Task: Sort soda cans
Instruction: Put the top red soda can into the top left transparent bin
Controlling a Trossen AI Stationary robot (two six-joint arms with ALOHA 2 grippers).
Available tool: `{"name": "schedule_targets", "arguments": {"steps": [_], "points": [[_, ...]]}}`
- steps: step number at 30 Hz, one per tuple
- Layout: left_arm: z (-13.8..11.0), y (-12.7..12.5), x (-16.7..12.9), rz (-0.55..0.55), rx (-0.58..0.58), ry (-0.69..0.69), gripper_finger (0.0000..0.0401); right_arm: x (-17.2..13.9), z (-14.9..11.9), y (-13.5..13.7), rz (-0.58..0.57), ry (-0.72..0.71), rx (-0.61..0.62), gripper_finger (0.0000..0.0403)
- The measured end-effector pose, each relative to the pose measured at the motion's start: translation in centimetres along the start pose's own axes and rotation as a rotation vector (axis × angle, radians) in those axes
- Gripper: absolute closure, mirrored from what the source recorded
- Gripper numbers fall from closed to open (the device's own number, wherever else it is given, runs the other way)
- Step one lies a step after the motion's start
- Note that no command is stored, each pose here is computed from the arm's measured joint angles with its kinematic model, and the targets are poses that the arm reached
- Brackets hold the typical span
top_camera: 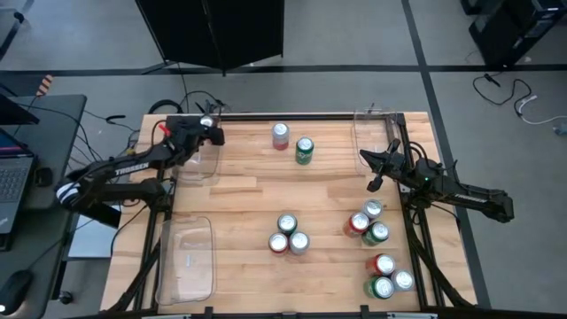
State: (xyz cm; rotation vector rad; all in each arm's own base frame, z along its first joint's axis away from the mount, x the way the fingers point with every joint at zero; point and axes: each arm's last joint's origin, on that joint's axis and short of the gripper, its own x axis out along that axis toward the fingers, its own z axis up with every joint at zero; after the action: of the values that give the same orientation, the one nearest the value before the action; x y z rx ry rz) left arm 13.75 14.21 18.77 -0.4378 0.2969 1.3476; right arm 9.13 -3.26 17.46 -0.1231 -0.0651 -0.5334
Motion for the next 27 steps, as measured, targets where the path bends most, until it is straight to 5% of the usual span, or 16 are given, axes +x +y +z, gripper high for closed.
{"name": "schedule_targets", "arguments": {"steps": [8,16,27], "points": [[-0.8,-0.7,1.4,-0.024,0.042,0.032,0.0109,0.0,0.0,0.0,0.000,0.001,0.000,0.0400],[-0.5,-1.0,1.5,-0.063,0.065,0.023,0.0011,0.0,0.0,0.0,-0.002,0.000,0.000,0.0400],[0.5,-1.2,0.6,-0.132,0.090,-0.037,0.0010,0.0,0.0,0.0,-0.004,0.001,0.000,0.0400]]}}
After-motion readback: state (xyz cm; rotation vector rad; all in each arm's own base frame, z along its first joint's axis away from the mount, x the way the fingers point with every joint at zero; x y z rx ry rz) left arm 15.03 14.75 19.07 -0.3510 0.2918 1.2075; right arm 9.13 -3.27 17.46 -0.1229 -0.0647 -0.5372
